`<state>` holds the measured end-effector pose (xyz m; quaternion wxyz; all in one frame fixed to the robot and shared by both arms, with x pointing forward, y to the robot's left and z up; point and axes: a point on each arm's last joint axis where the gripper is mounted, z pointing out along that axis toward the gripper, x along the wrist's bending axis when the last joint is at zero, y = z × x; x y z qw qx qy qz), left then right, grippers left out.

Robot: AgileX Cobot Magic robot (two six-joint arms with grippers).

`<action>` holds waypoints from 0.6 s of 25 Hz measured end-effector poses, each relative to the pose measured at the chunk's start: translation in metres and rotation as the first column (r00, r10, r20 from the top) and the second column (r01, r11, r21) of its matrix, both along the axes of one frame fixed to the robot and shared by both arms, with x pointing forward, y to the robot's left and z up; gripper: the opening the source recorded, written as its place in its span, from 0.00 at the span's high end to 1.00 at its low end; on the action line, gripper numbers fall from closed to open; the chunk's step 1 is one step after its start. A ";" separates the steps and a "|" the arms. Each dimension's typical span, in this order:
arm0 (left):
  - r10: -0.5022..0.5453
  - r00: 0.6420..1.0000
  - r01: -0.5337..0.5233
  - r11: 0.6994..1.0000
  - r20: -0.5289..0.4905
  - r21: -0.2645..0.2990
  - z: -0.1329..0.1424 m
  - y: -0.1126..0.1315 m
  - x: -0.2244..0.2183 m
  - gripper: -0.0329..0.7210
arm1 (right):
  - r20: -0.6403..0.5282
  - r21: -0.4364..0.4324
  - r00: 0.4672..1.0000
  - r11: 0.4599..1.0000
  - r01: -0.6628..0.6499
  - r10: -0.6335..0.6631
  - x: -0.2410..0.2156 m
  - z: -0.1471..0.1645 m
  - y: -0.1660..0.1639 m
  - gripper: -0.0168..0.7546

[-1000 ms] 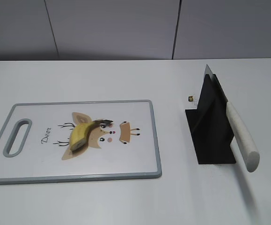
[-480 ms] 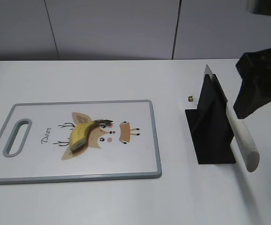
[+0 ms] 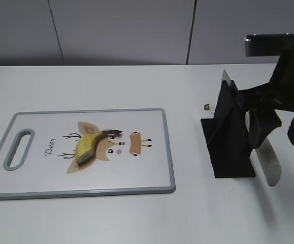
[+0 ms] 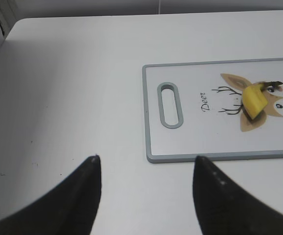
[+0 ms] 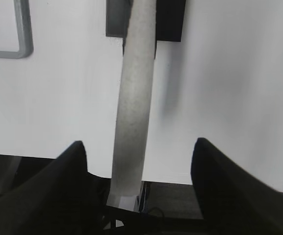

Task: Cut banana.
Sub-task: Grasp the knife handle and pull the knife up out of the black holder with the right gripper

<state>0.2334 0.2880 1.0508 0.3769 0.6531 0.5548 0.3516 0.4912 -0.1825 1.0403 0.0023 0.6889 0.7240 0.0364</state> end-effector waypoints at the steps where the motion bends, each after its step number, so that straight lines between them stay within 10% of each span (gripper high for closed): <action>1: 0.000 1.000 0.000 1.000 0.000 0.000 0.000 0.000 0.000 0.19 | -0.015 -0.006 1.000 1.000 0.003 -0.003 0.001 -0.005 0.001 0.33; 15: 0.000 1.000 0.000 1.000 0.000 0.000 0.000 0.000 0.000 0.19 | -0.010 -0.006 0.999 0.999 0.031 -0.031 0.010 -0.044 0.007 0.33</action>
